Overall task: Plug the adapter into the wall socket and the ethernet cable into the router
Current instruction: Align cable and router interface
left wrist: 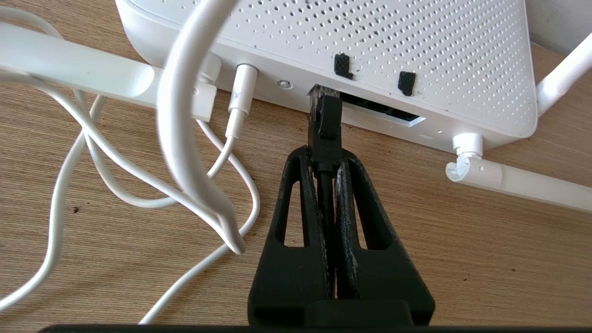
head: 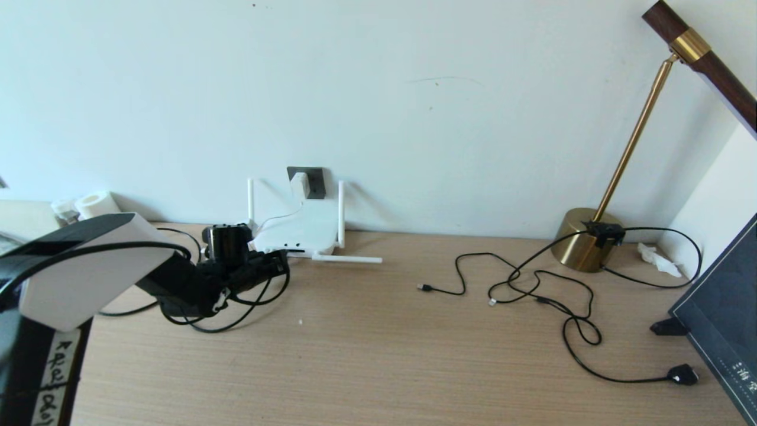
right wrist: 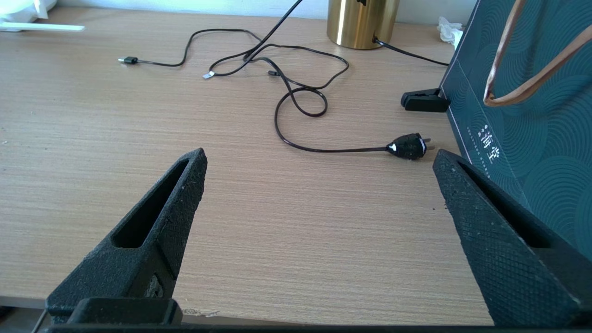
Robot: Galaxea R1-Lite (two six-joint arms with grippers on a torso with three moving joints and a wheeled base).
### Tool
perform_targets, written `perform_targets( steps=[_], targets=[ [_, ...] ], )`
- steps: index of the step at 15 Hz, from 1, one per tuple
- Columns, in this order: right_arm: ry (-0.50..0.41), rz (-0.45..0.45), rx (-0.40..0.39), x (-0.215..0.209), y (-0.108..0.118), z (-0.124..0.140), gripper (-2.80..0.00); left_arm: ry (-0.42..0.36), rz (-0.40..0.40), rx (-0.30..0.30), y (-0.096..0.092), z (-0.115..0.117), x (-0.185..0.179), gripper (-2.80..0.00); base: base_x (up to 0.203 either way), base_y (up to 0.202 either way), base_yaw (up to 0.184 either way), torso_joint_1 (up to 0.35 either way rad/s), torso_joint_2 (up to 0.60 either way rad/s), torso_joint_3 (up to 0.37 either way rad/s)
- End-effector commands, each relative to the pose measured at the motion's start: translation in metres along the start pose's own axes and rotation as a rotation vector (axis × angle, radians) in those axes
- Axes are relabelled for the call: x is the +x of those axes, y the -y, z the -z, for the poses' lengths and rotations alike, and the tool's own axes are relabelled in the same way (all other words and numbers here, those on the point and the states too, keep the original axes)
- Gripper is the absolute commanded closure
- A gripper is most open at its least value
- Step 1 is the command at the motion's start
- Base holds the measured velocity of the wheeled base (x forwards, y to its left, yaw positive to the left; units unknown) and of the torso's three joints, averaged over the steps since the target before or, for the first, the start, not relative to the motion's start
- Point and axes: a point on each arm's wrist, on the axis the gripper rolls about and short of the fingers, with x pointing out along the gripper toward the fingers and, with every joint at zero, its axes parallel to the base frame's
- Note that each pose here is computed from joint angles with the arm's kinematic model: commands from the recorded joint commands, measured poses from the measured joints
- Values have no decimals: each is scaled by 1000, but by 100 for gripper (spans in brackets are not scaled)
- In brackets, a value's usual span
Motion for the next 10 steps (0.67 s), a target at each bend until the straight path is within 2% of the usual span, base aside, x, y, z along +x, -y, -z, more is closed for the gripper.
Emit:
perform_targets(
  steps=[1,10],
  targets=[
    [-1,0,0,0,0,0,-280,0,2,-1,0,1,2,0,0,0,0,0,0,0],
    [0,0,0,0,0,0,-280,-3,2,11,1,-1,1,0,0,0,0,0,0,0]
  ],
)
